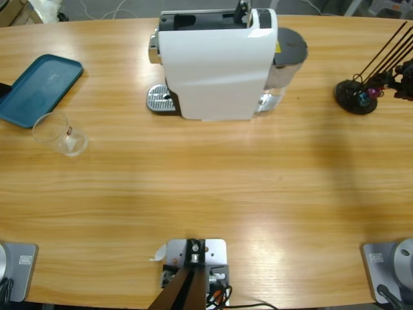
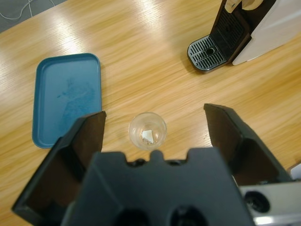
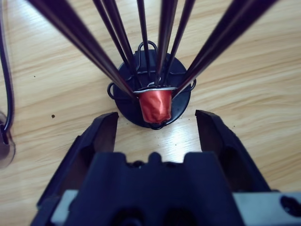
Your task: Pour coffee
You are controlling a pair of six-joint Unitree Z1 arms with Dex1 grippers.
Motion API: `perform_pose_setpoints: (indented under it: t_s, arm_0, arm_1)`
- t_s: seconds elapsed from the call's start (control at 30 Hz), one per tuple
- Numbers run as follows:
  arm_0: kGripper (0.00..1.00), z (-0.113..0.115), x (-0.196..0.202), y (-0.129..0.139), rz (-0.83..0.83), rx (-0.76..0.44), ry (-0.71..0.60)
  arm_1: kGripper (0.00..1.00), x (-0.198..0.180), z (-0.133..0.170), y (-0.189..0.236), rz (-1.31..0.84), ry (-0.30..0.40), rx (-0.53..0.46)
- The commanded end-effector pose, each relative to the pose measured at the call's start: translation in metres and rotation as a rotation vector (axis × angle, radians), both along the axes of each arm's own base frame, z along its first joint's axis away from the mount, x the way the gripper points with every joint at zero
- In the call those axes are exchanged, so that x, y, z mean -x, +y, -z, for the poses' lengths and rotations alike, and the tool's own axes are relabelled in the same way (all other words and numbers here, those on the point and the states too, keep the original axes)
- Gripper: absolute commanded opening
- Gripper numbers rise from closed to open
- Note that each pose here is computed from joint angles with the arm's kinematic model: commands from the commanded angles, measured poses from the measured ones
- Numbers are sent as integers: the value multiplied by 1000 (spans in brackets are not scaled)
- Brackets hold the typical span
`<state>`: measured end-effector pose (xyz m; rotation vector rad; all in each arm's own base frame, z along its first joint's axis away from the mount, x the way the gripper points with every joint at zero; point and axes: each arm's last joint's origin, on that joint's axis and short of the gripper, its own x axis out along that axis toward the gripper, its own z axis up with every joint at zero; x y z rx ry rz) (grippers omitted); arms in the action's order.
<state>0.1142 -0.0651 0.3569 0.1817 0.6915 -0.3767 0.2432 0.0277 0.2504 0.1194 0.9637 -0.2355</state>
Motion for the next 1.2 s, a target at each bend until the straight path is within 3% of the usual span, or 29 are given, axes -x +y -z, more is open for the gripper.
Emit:
perform_pose_setpoints:
  t_s: [0.03, 0.3, 0.37, 0.53, 0.63, 0.7, 0.77, 1.03, 1.2]
  arm_0:
    - [899, 9, 7, 7, -18, -24, 11]
    - [899, 9, 7, 7, -18, -25, 13]
    - [899, 9, 6, 7, -18, -24, 12]
    - [899, 9, 7, 7, -17, -24, 10]
    - [899, 9, 7, 7, -17, -24, 9]
    - [899, 9, 8, 7, -17, -24, 9]
    - [899, 9, 8, 8, -17, -23, 9]
    - [899, 9, 8, 8, -15, -26, 5]
    - [899, 9, 8, 8, -15, -26, 5]
  arm_1:
    - [499, -11, 9, -1, -12, 31, 6]
    - [498, -8, 6, -2, -9, 0, 9]
    - [372, -7, 6, -2, -9, -2, 11]
    - [369, -8, 8, -2, -5, 5, 17]
    - [260, -9, 9, -3, -2, 8, 21]
    - [255, -9, 10, -3, 0, 11, 22]
    - [145, -9, 10, -3, 3, 12, 26]
    - [53, -9, 12, -4, 13, 17, 33]
    - [57, 3, -5, -6, 19, -42, 43]
